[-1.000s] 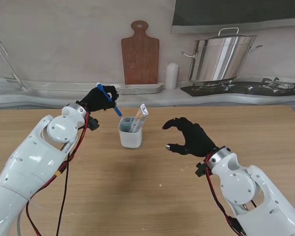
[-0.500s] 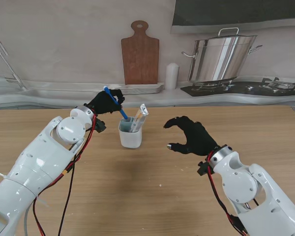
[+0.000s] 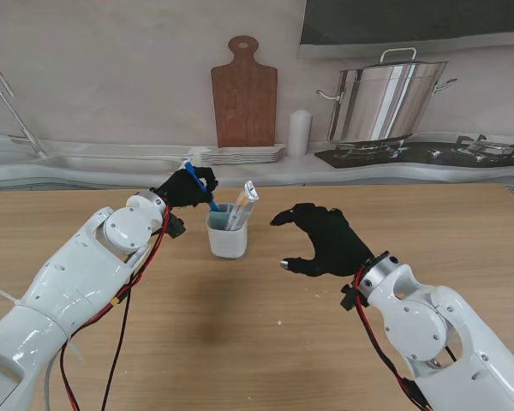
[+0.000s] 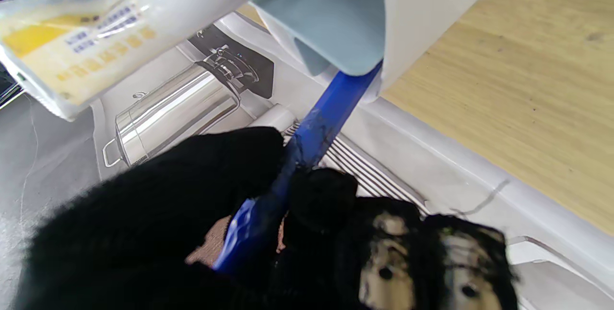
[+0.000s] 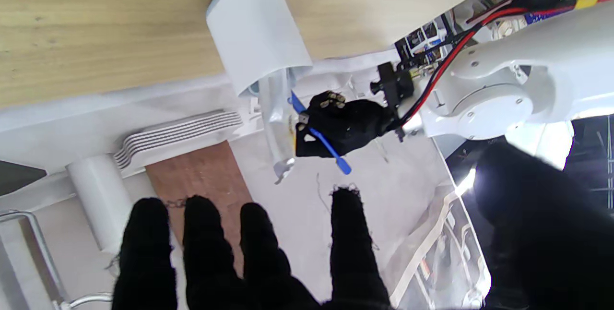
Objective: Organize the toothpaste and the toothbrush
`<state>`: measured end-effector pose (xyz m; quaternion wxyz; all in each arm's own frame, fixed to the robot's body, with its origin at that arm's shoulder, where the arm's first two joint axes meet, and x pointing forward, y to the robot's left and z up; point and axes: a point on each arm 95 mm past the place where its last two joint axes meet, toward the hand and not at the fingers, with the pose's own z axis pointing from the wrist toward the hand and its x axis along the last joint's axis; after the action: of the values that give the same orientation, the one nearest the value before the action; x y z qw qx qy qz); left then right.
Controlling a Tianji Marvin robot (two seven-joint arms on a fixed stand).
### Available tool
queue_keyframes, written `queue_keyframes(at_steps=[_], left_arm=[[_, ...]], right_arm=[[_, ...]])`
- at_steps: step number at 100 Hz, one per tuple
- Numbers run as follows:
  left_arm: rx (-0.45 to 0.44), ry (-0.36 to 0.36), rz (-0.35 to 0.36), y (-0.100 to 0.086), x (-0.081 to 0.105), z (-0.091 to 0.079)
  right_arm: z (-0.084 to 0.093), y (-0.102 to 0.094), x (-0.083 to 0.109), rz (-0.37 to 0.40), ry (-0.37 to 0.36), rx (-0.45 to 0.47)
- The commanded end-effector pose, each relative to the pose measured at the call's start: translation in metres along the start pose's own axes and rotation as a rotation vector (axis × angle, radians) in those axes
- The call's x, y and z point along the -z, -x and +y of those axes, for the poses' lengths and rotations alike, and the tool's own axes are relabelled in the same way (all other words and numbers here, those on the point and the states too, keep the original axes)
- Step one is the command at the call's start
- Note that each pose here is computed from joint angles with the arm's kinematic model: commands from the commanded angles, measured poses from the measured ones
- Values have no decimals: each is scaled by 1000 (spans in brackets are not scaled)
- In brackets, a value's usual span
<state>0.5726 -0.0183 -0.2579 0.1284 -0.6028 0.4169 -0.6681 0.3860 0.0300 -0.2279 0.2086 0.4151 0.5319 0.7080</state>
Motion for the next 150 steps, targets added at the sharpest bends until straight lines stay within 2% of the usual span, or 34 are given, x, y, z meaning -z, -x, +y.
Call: queue_keyframes(at_steps=[1,17,39,103,150], left_arm=[[13,20,14,-6,-3,5],[24,33,4,-2,-4,9],[25,56,-1,3,-5,14],[23,83,-16,9,-3,21],[5,94,-14,10,2,18]], right_arm=[[-11,-11,3,9,-37,-14],[-18,-20,5,13,-62,21],[-23,-25,6,7,-82,17],[-25,-24,10,-5,-108,12],[-27,-23,11,-5,-116,13]])
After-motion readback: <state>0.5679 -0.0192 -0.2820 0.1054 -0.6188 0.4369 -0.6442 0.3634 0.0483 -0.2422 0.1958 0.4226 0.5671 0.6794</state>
